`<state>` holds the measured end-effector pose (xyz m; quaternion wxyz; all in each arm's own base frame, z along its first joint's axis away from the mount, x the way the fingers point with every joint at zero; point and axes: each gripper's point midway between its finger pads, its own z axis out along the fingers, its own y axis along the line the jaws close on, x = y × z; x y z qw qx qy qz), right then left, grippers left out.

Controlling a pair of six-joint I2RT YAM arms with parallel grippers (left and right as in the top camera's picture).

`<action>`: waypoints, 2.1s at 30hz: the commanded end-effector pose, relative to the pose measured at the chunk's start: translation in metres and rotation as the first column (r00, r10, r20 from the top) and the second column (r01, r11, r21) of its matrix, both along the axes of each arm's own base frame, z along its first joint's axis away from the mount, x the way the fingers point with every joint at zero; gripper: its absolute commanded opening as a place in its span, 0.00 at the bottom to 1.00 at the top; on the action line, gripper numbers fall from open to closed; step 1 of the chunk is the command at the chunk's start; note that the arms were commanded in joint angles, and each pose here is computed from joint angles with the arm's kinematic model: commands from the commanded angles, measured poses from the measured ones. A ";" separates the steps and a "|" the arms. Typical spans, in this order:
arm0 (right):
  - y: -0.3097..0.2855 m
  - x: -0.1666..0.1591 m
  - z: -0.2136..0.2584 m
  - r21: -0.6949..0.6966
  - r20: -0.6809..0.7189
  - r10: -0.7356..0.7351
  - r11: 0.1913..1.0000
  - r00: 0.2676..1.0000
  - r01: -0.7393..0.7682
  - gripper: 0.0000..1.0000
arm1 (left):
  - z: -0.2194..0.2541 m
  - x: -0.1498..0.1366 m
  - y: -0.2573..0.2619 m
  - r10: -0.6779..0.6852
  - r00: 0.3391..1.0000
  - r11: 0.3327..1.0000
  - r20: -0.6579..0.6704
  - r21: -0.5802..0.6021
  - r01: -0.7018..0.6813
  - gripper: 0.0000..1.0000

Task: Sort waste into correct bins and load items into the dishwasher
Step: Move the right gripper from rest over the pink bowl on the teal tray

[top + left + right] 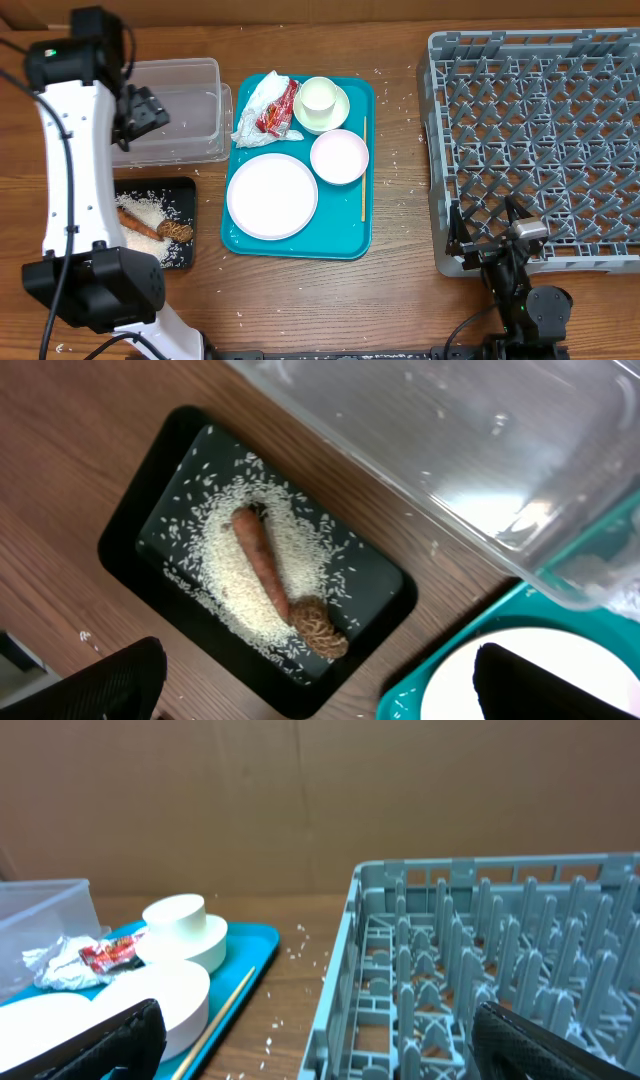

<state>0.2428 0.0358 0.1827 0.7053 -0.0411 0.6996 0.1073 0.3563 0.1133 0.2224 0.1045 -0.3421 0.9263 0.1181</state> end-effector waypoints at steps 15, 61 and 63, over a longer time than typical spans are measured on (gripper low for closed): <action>0.113 -0.119 0.095 -0.112 0.331 0.758 0.623 0.562 -0.774 1.00 | 0.009 -0.002 0.007 0.021 0.999 1.000 0.038 -0.017 -0.021 1.00; 0.190 0.115 0.136 0.178 -0.316 0.671 0.736 0.671 -0.653 1.00 | 0.009 -0.002 0.007 0.021 0.999 1.000 0.038 -0.017 -0.021 1.00; 0.195 0.121 0.109 0.130 -0.405 0.576 0.805 0.710 -0.578 1.00 | 0.009 -0.002 0.007 0.021 0.999 1.000 0.038 -0.017 -0.021 1.00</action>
